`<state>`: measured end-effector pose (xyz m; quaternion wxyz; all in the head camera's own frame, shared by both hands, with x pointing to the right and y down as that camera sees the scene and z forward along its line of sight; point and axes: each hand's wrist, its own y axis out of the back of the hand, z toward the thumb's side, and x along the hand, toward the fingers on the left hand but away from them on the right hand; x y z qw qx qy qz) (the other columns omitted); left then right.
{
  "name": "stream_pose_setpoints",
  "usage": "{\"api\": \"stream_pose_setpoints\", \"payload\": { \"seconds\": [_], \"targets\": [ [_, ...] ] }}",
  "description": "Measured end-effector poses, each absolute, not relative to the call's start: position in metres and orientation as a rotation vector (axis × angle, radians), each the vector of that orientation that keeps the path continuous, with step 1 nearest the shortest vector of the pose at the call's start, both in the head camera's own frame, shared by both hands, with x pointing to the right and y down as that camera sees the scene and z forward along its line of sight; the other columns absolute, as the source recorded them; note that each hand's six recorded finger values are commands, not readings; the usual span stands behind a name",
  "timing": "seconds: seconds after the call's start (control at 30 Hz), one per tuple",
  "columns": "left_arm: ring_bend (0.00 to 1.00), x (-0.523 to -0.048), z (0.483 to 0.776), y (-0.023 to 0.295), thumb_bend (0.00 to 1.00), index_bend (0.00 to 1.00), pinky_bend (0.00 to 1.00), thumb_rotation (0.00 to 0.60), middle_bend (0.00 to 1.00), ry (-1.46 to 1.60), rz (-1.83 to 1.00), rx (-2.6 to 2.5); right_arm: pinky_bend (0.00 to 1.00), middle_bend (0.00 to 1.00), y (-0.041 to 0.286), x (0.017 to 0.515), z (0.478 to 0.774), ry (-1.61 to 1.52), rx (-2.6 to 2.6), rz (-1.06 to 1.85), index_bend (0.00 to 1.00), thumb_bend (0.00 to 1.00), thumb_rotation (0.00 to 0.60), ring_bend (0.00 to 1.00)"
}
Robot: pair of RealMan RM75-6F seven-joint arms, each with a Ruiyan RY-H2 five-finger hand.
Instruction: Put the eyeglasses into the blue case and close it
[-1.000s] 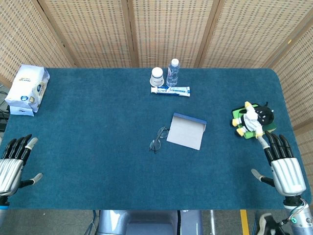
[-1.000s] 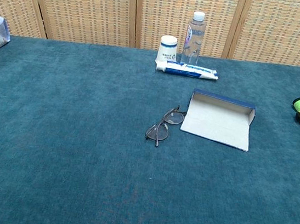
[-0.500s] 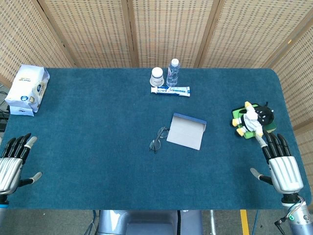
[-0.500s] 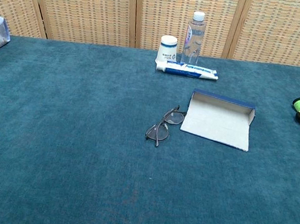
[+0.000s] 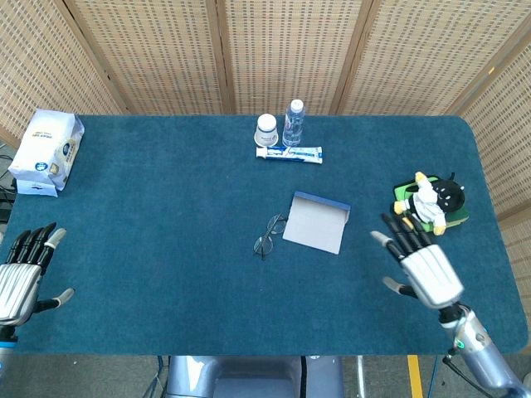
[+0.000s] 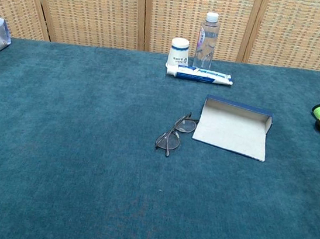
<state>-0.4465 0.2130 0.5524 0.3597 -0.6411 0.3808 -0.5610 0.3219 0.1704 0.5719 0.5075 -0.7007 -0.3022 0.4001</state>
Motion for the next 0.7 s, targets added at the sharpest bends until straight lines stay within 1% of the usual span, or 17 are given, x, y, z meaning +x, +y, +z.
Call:
{"api": "stream_pose_setpoints", "payload": {
  "seconds": [0.1,0.17,0.37,0.53,0.7],
  "targets": [
    [0.00,-0.448,0.556,0.209,0.01,0.00,0.00,0.600,0.00,0.985,-1.457,-1.645,0.00,0.01,0.157,0.294,0.582,-0.620,-1.733,0.892,0.28,0.29,0.600,0.00],
    [0.00,-0.449,0.558,0.207,0.01,0.00,0.00,0.600,0.00,0.989,-1.465,-1.640,0.00,0.02,0.150,0.275,0.591,-0.548,-1.752,0.850,0.29,0.31,0.600,0.00],
    [0.00,-0.454,0.561,0.204,0.01,0.00,0.00,0.600,0.00,1.000,-1.497,-1.622,0.00,0.03,0.136,0.227,0.617,-0.373,-1.746,0.778,0.29,0.31,0.600,0.00],
    [0.00,-0.457,0.566,0.200,0.01,0.00,0.00,0.600,0.00,1.003,-1.528,-1.616,0.03,0.04,0.127,0.196,0.638,-0.264,-1.715,0.768,0.31,0.34,0.600,0.00],
    [0.00,-0.460,0.569,0.196,0.01,0.00,0.00,0.600,0.00,1.011,-1.555,-1.608,0.05,0.06,0.114,0.162,0.661,-0.173,-1.649,0.764,0.32,0.34,0.600,0.00]
  ]
}}
